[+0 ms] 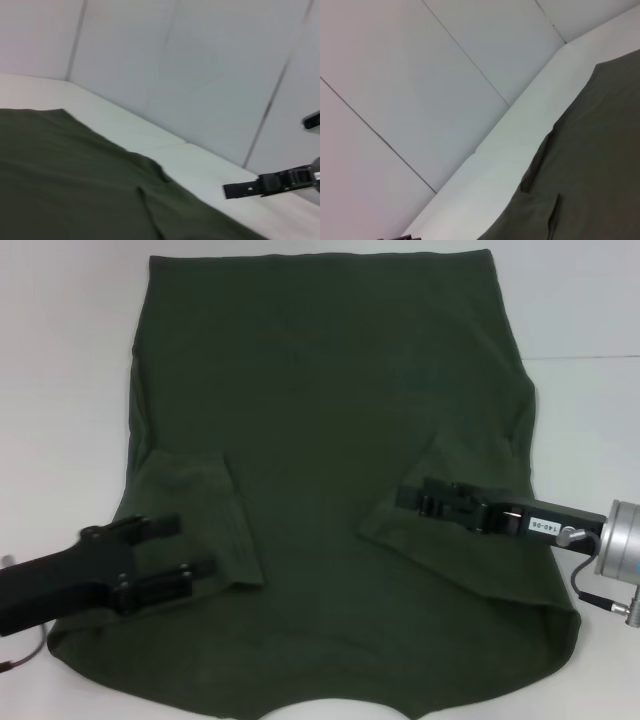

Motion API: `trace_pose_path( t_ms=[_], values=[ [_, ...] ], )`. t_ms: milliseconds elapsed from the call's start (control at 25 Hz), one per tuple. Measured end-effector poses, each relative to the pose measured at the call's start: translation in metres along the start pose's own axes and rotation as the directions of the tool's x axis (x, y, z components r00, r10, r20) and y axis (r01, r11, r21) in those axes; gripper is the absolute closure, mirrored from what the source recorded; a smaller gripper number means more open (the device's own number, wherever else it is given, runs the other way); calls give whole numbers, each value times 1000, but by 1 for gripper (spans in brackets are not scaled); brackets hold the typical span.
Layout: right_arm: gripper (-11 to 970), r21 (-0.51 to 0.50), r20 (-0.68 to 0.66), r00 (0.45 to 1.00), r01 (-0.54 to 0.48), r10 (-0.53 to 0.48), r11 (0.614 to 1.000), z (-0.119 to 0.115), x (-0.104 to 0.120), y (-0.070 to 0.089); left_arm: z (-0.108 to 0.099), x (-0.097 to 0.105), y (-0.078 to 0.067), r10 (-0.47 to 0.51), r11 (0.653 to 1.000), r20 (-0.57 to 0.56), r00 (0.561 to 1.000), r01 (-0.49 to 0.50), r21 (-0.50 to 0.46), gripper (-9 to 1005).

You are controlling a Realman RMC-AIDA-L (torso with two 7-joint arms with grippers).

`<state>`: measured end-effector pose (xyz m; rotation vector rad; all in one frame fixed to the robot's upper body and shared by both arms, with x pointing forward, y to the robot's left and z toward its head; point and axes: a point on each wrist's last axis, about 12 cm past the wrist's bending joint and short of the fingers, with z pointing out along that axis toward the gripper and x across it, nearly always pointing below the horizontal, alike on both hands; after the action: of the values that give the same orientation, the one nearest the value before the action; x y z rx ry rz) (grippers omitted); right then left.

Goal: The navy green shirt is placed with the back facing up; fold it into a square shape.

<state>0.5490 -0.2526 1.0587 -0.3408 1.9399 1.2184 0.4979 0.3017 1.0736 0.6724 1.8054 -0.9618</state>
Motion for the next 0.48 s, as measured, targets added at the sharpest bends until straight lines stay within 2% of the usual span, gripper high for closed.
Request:
trace_pose_path(
  t_ms=[40, 240, 480],
  values=[
    [84, -2, -1, 1000, -1, 1, 1000, 1, 0, 0, -7, 2, 0, -2, 1000, 3, 1000, 2, -17, 139],
    [80, -2, 4, 1000, -4, 4, 1000, 4, -1, 0, -34, 13, -1, -19, 996, -34, 999, 16, -89, 141],
    [77, 6, 21, 999, -26, 26, 1000, 8, -3, 0, -58, 23, 1, -104, 980, -74, 992, 90, -178, 144]
  ],
)
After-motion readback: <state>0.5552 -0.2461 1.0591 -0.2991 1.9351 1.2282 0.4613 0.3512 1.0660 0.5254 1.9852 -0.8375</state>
